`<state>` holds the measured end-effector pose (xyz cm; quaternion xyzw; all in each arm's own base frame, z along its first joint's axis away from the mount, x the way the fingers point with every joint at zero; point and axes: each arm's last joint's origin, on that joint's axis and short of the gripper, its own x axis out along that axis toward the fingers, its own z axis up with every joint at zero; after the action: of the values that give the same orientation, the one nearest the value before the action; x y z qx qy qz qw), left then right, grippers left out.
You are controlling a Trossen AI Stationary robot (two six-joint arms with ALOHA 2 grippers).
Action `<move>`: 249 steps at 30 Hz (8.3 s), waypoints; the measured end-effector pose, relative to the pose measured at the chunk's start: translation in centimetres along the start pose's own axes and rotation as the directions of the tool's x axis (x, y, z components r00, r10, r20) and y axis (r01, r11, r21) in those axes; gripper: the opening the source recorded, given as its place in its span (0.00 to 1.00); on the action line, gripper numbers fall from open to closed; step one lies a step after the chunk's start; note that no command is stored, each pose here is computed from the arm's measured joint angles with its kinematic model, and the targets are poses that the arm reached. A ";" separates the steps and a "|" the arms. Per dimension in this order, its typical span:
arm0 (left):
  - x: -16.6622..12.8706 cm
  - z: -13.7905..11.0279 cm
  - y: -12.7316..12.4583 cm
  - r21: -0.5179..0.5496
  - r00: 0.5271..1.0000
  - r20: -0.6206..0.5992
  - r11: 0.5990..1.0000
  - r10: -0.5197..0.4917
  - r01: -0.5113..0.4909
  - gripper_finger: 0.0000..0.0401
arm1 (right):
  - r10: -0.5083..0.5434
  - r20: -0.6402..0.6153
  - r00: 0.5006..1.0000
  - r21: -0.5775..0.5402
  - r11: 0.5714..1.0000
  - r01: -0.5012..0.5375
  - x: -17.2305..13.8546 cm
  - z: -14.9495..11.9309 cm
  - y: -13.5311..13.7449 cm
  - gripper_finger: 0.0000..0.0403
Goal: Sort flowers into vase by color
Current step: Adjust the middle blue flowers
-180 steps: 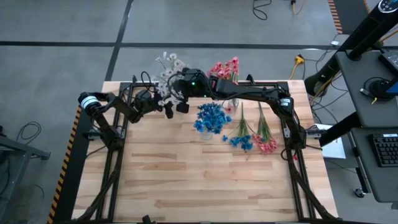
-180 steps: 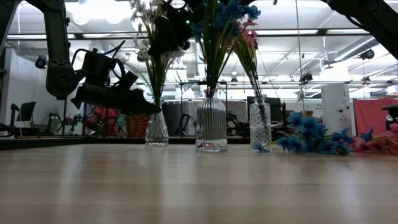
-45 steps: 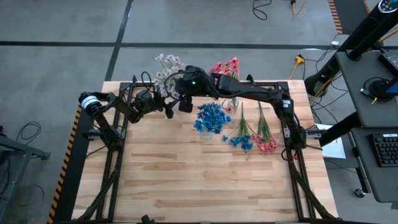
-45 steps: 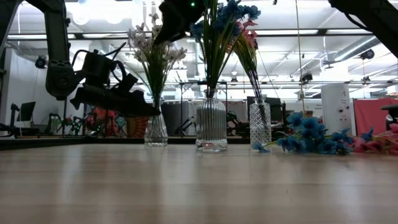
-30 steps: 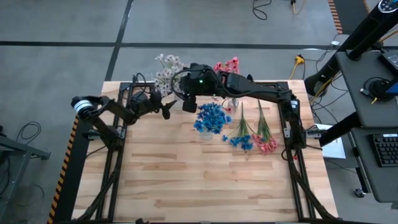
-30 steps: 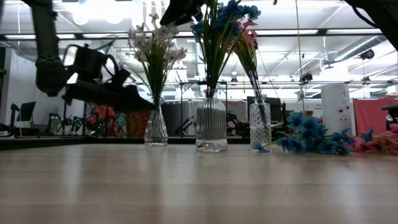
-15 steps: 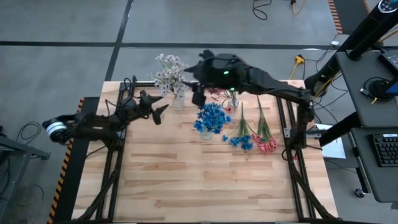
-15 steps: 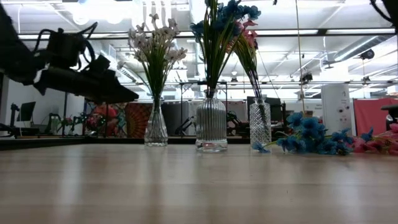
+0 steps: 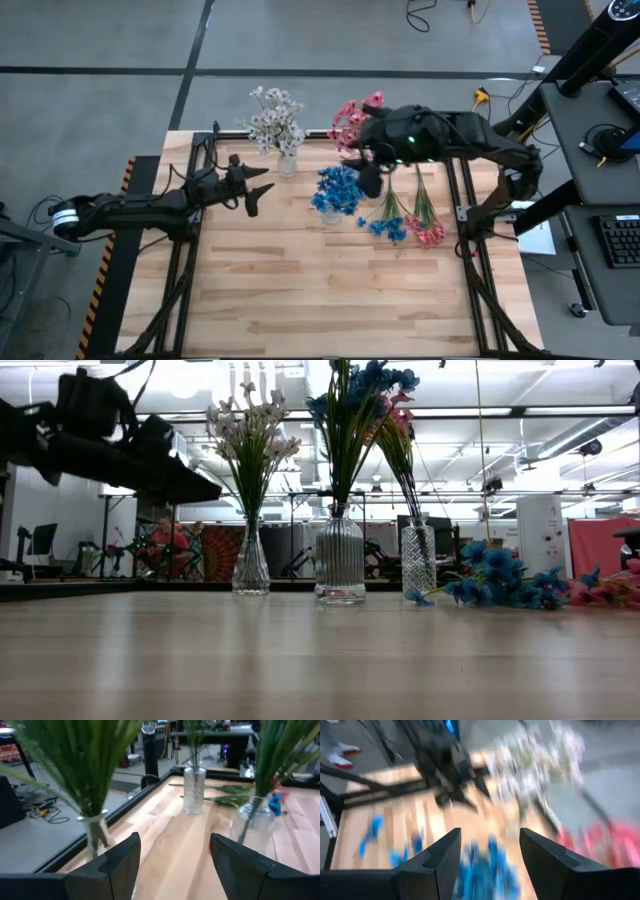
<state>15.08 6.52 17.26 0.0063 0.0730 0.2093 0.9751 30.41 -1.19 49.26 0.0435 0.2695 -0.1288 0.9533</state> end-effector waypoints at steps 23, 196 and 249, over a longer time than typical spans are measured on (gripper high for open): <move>-3.0 6.3 -7.1 -0.041 0.921 -0.332 0.979 -0.202 0.200 0.52 | -0.255 -0.607 0.753 0.174 0.882 0.439 0.2 -14.0 3.8 0.48; 15.5 -6.9 -14.5 -0.007 0.995 0.085 0.998 0.057 -0.057 0.71 | -0.166 0.317 0.934 -0.180 0.956 0.231 1.9 -17.7 7.4 0.48; 15.5 -6.9 -14.4 -0.023 0.994 0.085 0.997 0.071 -0.070 0.71 | -0.325 0.178 0.929 -0.131 0.928 0.350 10.5 -13.0 9.5 0.02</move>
<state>33.93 -0.45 7.63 0.0082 0.0287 0.2439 0.9694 35.06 7.60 32.85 -0.0904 0.2083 -0.2720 0.9351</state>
